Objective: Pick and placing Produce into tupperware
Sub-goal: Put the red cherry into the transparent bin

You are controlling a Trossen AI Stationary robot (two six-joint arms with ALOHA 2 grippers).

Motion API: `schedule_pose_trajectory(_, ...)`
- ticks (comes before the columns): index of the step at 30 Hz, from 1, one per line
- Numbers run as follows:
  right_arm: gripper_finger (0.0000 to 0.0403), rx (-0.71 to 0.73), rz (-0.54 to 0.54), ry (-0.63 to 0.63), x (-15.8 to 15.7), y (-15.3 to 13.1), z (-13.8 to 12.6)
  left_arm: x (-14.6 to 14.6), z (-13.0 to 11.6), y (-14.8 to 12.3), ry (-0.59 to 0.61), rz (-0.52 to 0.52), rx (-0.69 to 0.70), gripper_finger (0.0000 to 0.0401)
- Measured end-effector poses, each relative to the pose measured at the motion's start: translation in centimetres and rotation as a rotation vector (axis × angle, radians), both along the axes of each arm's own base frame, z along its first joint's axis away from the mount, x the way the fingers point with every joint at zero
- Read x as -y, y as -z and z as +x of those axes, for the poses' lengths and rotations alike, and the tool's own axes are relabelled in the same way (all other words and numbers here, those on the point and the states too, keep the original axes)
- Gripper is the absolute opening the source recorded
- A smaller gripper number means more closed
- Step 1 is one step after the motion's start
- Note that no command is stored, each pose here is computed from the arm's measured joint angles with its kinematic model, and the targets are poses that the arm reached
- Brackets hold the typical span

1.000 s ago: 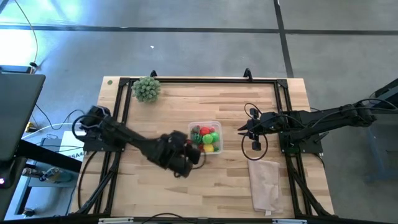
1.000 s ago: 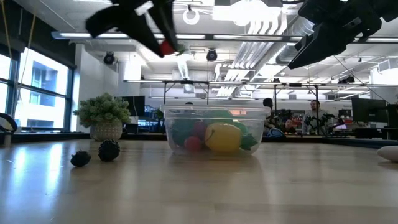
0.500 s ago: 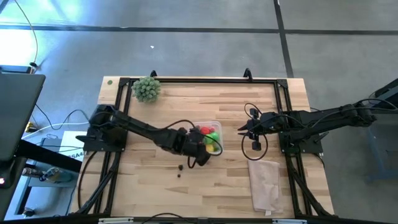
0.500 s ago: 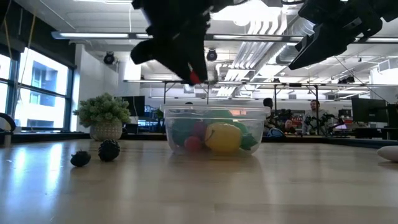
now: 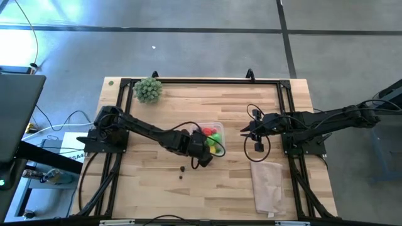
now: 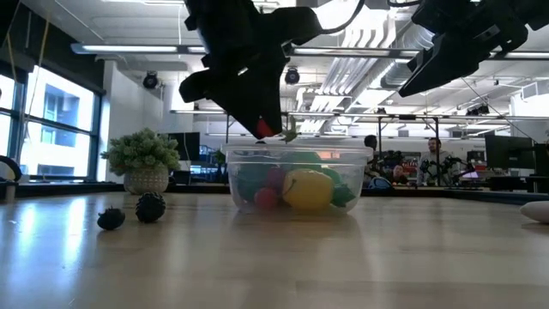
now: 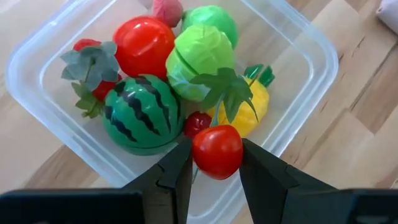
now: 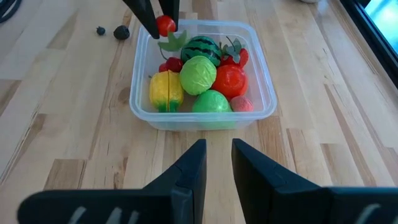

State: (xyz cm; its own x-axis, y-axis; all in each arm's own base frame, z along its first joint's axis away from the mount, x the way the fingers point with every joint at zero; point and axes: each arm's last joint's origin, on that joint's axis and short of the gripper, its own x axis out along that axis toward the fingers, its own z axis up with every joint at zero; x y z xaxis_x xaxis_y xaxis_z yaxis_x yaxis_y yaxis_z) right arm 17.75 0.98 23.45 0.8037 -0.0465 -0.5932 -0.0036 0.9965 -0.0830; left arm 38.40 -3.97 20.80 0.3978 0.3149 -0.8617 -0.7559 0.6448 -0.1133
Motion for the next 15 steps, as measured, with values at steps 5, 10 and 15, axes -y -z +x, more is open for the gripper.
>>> schedule_pose_trajectory(5,0.0067,0.0,0.0,0.0,0.0,0.0,0.0,0.0,-0.1,0.0,-0.011,-0.004,-0.007,0.0111)
schedule_pose_trajectory(10,0.0067,0.0,0.0,0.0,0.0,0.0,0.0,0.0,0.0,1.0,-0.025,-0.017,-0.043,0.0111)
schedule_pose_trajectory(15,0.0067,-0.003,0.0,0.0,0.0,0.0,0.0,0.1,0.2,1.4,-0.034,-0.026,-0.035,0.0111)
